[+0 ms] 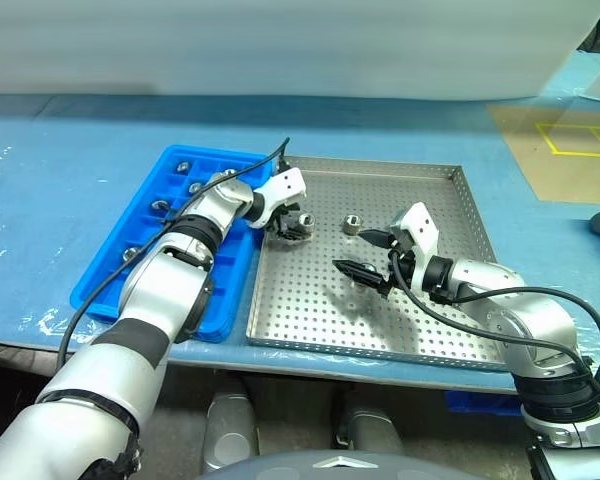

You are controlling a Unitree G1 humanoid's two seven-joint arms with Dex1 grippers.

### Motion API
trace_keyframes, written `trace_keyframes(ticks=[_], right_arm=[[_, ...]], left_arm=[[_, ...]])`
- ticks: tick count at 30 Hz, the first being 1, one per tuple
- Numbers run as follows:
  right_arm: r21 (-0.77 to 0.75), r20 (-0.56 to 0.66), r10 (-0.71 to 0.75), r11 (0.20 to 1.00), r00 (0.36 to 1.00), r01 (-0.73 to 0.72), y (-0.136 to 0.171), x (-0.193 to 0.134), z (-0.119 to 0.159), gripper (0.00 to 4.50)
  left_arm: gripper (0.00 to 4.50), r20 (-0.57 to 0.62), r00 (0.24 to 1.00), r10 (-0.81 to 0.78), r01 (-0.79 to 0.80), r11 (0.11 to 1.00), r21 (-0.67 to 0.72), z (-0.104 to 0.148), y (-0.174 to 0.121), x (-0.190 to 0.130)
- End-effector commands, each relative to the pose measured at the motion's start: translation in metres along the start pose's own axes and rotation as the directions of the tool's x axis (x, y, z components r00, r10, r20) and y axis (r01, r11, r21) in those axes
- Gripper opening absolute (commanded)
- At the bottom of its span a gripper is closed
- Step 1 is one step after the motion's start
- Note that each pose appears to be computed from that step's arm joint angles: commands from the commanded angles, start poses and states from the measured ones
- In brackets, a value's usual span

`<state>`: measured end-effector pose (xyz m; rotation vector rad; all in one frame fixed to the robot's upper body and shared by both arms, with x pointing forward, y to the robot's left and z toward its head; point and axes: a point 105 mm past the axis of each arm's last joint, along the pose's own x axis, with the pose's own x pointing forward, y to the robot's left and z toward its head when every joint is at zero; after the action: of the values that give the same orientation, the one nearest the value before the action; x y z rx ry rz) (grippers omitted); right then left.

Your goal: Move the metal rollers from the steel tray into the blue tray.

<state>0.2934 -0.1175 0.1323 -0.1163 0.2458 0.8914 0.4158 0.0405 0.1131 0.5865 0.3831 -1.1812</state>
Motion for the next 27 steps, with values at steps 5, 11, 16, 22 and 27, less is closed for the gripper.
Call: trace_keyframes(ticks=[5, 11, 16, 22, 27], right_arm=[[-0.041, 0.051, 0.008, 0.999, 0.999, -0.005, 0.005, -0.003, 0.014, 4.5], [-0.043, 0.053, 0.006, 0.999, 0.999, -0.004, 0.005, -0.003, 0.014, 4.5], [-0.047, 0.056, 0.009, 0.999, 0.998, -0.006, 0.005, -0.002, 0.015, 4.5], [-0.058, 0.065, 0.022, 0.998, 0.998, -0.018, 0.005, 0.003, 0.016, 4.5], [-0.073, 0.077, 0.036, 0.997, 0.996, -0.03, 0.003, 0.009, 0.019, 4.5]], left_arm=[[1.71, 0.027, 0.999, -0.021, 0.021, 1.0, -0.001, 0.01, 0.001, -0.002], [1.71, 0.042, 0.999, 0.003, -0.002, 1.0, -0.014, 0.011, 0.004, -0.003], [1.71, 0.128, 0.992, 0.019, -0.012, 0.998, -0.061, 0.026, 0.01, -0.012], [1.71, 0.169, 0.985, 0.037, -0.023, 0.996, -0.085, 0.029, 0.015, -0.019], [1.71, 0.216, 0.968, 0.129, -0.105, 0.987, -0.121, 0.032, 0.027, -0.032]])
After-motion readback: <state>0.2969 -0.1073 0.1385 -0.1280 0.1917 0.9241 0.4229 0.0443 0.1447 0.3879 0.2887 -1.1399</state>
